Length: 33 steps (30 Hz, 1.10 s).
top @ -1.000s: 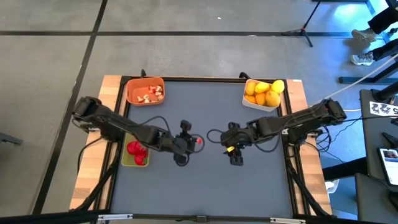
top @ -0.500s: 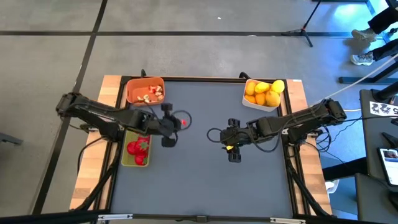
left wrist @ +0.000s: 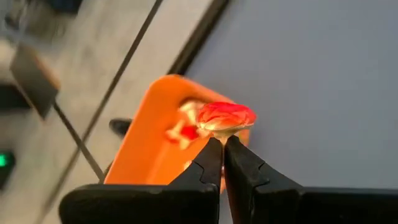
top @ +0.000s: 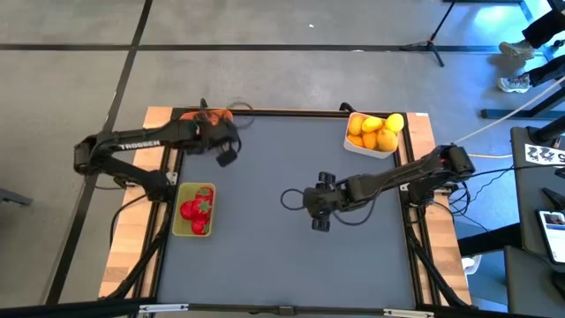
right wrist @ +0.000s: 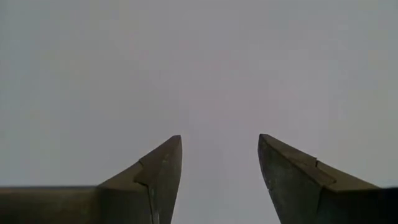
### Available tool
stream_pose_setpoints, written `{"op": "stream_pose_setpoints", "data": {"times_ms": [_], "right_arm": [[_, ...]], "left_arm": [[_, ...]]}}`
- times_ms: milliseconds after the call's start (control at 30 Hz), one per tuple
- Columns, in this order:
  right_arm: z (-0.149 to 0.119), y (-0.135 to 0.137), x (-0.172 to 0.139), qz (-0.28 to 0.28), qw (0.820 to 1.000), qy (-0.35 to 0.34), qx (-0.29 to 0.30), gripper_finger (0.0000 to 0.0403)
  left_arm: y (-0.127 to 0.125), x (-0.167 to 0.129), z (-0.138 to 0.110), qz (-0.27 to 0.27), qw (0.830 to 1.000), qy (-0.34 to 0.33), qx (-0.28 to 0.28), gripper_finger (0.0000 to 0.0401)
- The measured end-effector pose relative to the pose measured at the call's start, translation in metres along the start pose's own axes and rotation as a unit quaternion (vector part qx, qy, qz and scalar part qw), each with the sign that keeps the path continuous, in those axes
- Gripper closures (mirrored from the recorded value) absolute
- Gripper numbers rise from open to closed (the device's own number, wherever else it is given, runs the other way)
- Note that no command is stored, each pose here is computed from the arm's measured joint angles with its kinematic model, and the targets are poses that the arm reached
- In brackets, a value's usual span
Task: Sort produce into baskets
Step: Put the red mushroom into the orange bin, then return to Home Position
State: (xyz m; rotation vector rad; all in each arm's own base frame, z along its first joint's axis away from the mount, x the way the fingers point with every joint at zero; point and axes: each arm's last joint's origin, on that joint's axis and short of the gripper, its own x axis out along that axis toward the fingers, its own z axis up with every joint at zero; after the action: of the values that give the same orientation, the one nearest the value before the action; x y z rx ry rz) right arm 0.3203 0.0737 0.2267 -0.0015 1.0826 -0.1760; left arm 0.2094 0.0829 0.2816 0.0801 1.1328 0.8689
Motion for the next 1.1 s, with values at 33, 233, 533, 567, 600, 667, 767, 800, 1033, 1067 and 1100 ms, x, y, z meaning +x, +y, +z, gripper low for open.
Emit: {"op": "stream_pose_setpoints", "data": {"times_ms": [33, 233, 533, 567, 600, 667, 767, 800, 1033, 1067, 1100], "right_arm": [[-0.001, 0.001, 0.006, -0.004, 1.0, 0.011, -0.004, 0.0191], [-0.011, 0.005, 0.031, -0.024, 0.997, 0.074, -0.023, 0.0191], [-0.01, 0.007, 0.038, -0.021, 0.997, 0.067, -0.032, 0.0191], [-0.01, 0.007, 0.038, -0.02, 0.997, 0.067, -0.033, 0.0191], [-0.01, 0.007, 0.038, -0.02, 0.997, 0.066, -0.035, 0.0191], [-0.01, 0.007, 0.038, -0.02, 0.997, 0.067, -0.043, 0.0191], [-0.009, 0.007, 0.038, -0.019, 0.997, 0.064, -0.047, 0.0191], [-0.009, 0.008, 0.038, -0.018, 0.997, 0.061, -0.045, 0.0191], [-0.002, 0.009, 0.036, -0.006, 0.999, 0.026, -0.033, 0.0191], [-0.003, 0.008, 0.033, -0.008, 0.999, 0.033, -0.035, 0.0192], [-0.004, 0.007, 0.03, -0.01, 0.999, 0.038, -0.037, 0.0194]], "left_arm": [[0.007, 0.006, 0.001, 0.005, 1.0, 0.009, -0.017, 0.0397], [0.036, 0.05, -0.012, 0.019, 0.995, 0.045, -0.084, 0.0397], [0.047, 0.08, -0.036, 0.017, 0.991, 0.089, -0.103, 0.0353], [0.048, 0.08, -0.036, 0.015, 0.99, 0.088, -0.108, 0.0338], [0.048, 0.081, -0.036, 0.011, 0.99, 0.088, -0.112, 0.0321], [0.047, 0.081, -0.036, 0.006, 0.99, 0.088, -0.113, 0.0284], [0.045, 0.08, -0.036, -0.012, 0.991, 0.091, -0.102, 0.0232], [0.044, 0.079, -0.037, -0.018, 0.991, 0.094, -0.098, 0.022], [0.032, 0.057, -0.03, -0.044, 0.995, 0.059, -0.071, 0.0196], [0.03, 0.051, -0.03, -0.051, 0.995, 0.046, -0.066, 0.02], [0.028, 0.044, -0.03, -0.06, 0.996, 0.031, -0.064, 0.0205]]}}
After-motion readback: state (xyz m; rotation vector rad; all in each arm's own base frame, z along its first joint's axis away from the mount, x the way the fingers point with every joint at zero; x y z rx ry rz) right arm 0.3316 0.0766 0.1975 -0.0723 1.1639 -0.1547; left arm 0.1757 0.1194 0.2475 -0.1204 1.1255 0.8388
